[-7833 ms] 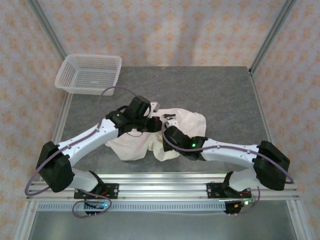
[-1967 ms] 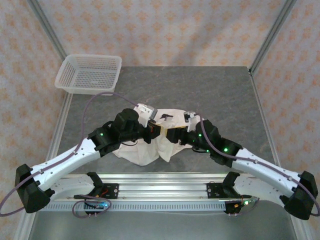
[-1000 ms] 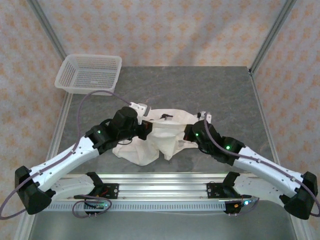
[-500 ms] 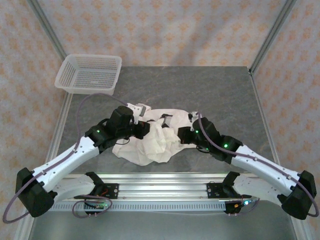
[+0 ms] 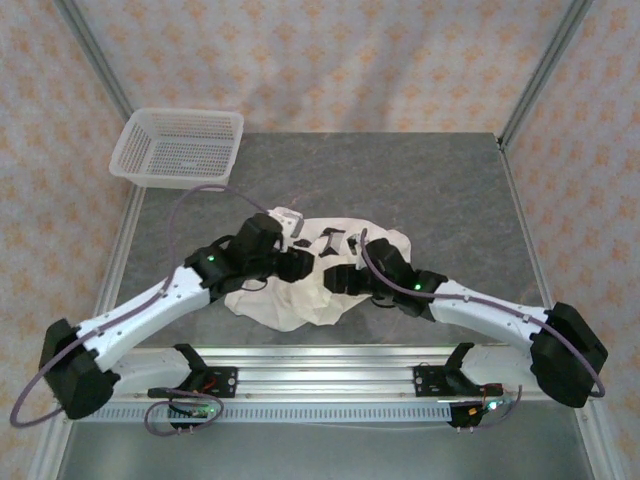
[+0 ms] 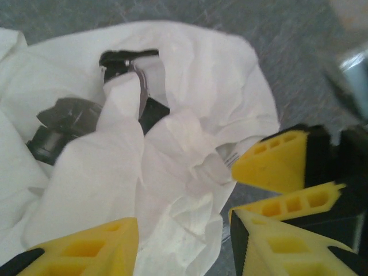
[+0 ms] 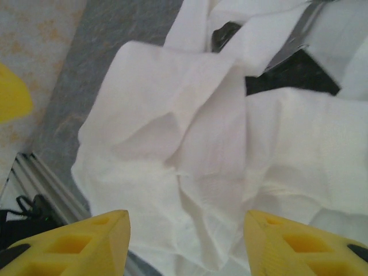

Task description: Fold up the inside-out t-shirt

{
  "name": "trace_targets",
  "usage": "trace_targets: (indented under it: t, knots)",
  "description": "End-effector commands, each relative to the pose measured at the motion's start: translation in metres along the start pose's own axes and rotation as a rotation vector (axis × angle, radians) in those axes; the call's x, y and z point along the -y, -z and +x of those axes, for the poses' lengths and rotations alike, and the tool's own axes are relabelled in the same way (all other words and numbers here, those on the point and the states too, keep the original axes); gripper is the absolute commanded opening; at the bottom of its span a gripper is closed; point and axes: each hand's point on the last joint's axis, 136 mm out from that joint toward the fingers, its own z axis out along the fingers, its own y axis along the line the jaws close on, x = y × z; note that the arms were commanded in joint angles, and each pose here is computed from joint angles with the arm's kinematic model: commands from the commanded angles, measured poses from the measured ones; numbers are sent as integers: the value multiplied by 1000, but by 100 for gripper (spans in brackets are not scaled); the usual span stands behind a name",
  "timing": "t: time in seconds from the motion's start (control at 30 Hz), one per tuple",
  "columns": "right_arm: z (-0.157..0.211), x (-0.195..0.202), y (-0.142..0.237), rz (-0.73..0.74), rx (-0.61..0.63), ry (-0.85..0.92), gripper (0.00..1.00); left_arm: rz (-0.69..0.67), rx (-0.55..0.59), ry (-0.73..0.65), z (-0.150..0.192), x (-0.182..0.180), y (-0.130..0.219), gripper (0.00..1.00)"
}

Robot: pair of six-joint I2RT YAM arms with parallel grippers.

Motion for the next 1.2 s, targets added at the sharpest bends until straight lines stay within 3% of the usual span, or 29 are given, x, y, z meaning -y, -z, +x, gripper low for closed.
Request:
trace_targets:
  t: [0.0,0.13,0.27,0.3,0.4,0.5,0.67,0.77,0.93,1.03,1.1,1.17]
  knots:
    - [-1,5,-4,-14,6,-74,55,-167,-55,-50,3,-11,-11,49]
    - [16,12,-24,-8,-78,-173,55,-205,-74,-36,5,-14,-24,49]
    - [11,9,-30,-44,-46,-202,51,-191,-85,-31,13,-15,-25,42]
    - [8,7,-30,-52,-39,-201,43,-191,-89,-28,15,-16,-23,34]
    - [-4,0,-24,-41,-17,-183,9,-208,-90,2,23,-26,-17,3]
    - [-16,-7,-8,-29,22,-151,0,-225,-53,77,29,-45,-2,0]
    - [-17,-42,3,-68,7,0,0,-216,8,211,41,-75,19,0]
    - [0,-60,-10,5,-74,139,0,-266,95,274,36,-90,42,0]
    - [57,-76,-61,162,-348,399,1,-402,275,296,22,-114,90,21]
    - [63,-111,-67,68,-377,434,21,-449,326,296,21,-123,106,27]
    - [43,-125,-54,6,-266,422,33,-461,325,292,24,-126,109,30]
    - [18,-126,-30,-17,-153,430,37,-461,302,287,28,-126,105,31]
